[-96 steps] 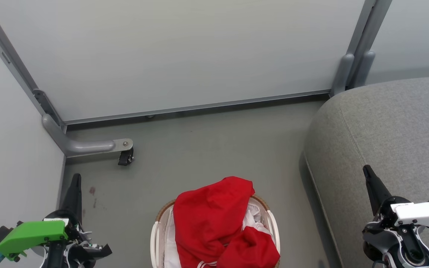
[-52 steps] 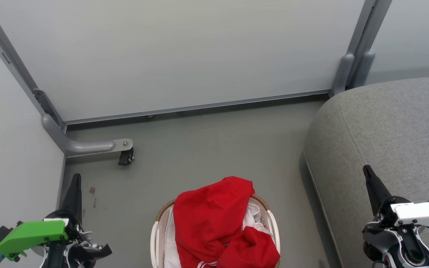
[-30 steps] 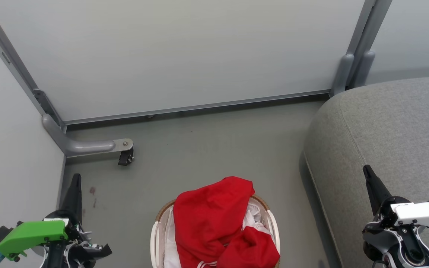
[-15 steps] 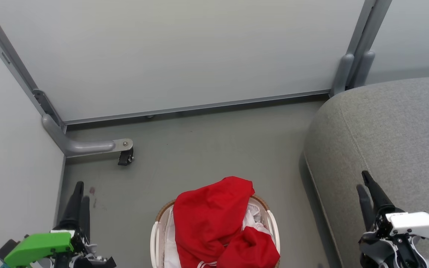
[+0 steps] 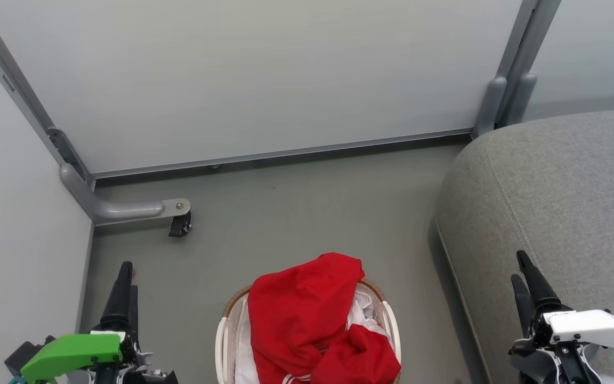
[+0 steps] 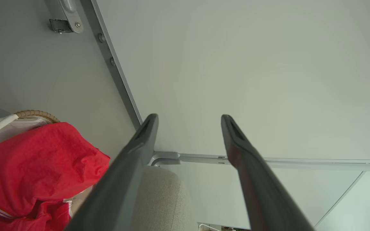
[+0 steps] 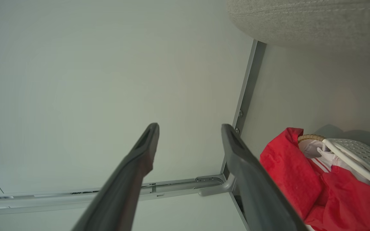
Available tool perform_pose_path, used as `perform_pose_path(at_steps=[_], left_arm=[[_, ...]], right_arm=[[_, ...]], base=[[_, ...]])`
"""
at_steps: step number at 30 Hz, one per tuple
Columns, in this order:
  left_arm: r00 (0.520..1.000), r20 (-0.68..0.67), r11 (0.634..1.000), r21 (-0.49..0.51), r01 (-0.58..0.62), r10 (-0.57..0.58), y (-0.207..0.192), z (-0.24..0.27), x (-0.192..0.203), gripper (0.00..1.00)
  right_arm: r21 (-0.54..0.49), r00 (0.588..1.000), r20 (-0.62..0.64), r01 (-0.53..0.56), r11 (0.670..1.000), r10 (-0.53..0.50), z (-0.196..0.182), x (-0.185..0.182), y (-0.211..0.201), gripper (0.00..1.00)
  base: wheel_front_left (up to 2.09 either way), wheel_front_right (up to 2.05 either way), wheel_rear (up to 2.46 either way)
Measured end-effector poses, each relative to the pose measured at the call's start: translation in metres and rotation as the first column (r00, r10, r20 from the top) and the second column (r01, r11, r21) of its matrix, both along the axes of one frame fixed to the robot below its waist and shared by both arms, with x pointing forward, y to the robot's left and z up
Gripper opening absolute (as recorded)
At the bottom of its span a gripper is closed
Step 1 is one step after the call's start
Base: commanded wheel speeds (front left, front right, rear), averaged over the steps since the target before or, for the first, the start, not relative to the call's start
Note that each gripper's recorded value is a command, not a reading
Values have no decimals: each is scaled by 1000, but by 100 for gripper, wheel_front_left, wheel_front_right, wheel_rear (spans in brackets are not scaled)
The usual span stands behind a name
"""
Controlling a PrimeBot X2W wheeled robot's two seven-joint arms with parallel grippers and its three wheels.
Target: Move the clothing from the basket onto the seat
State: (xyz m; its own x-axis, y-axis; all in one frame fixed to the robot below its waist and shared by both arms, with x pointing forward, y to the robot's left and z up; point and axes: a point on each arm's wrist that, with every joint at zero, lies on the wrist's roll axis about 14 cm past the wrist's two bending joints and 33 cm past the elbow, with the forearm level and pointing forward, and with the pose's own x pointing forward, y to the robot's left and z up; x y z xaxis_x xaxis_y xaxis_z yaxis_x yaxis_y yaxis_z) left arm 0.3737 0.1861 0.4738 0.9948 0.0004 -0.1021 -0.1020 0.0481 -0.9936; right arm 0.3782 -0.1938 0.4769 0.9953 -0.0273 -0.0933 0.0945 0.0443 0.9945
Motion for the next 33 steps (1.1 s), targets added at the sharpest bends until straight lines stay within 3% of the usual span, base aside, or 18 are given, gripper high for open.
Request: perform_pose_path(at_steps=[10, 17, 23, 28, 33], left_arm=[[999, 34, 989, 148, 9, -14, -4, 11, 3, 100], [998, 46, 960, 279, 22, -36, -9, 16, 4, 100], [997, 58, 927, 374, 22, -47, -11, 21, 5, 100], [996, 64, 892, 452, 27, -62, -16, 23, 5, 100], [994, 60, 826, 561, 44, -93, -22, 24, 5, 100]], right_arm=[[-143, 999, 5, 34, 989, -34, 3, 0, -11, 100], [-272, 999, 28, 42, 961, -36, 12, 2, -14, 100], [-424, 999, 45, 39, 905, -22, 19, 3, -15, 100], [-550, 998, 59, 33, 835, 0, 26, 4, -12, 100], [-643, 997, 70, 28, 765, 22, 31, 5, -8, 100]], base=[[0, 0, 0], [0, 0, 0], [0, 0, 0], [0, 0, 0], [0, 0, 0]])
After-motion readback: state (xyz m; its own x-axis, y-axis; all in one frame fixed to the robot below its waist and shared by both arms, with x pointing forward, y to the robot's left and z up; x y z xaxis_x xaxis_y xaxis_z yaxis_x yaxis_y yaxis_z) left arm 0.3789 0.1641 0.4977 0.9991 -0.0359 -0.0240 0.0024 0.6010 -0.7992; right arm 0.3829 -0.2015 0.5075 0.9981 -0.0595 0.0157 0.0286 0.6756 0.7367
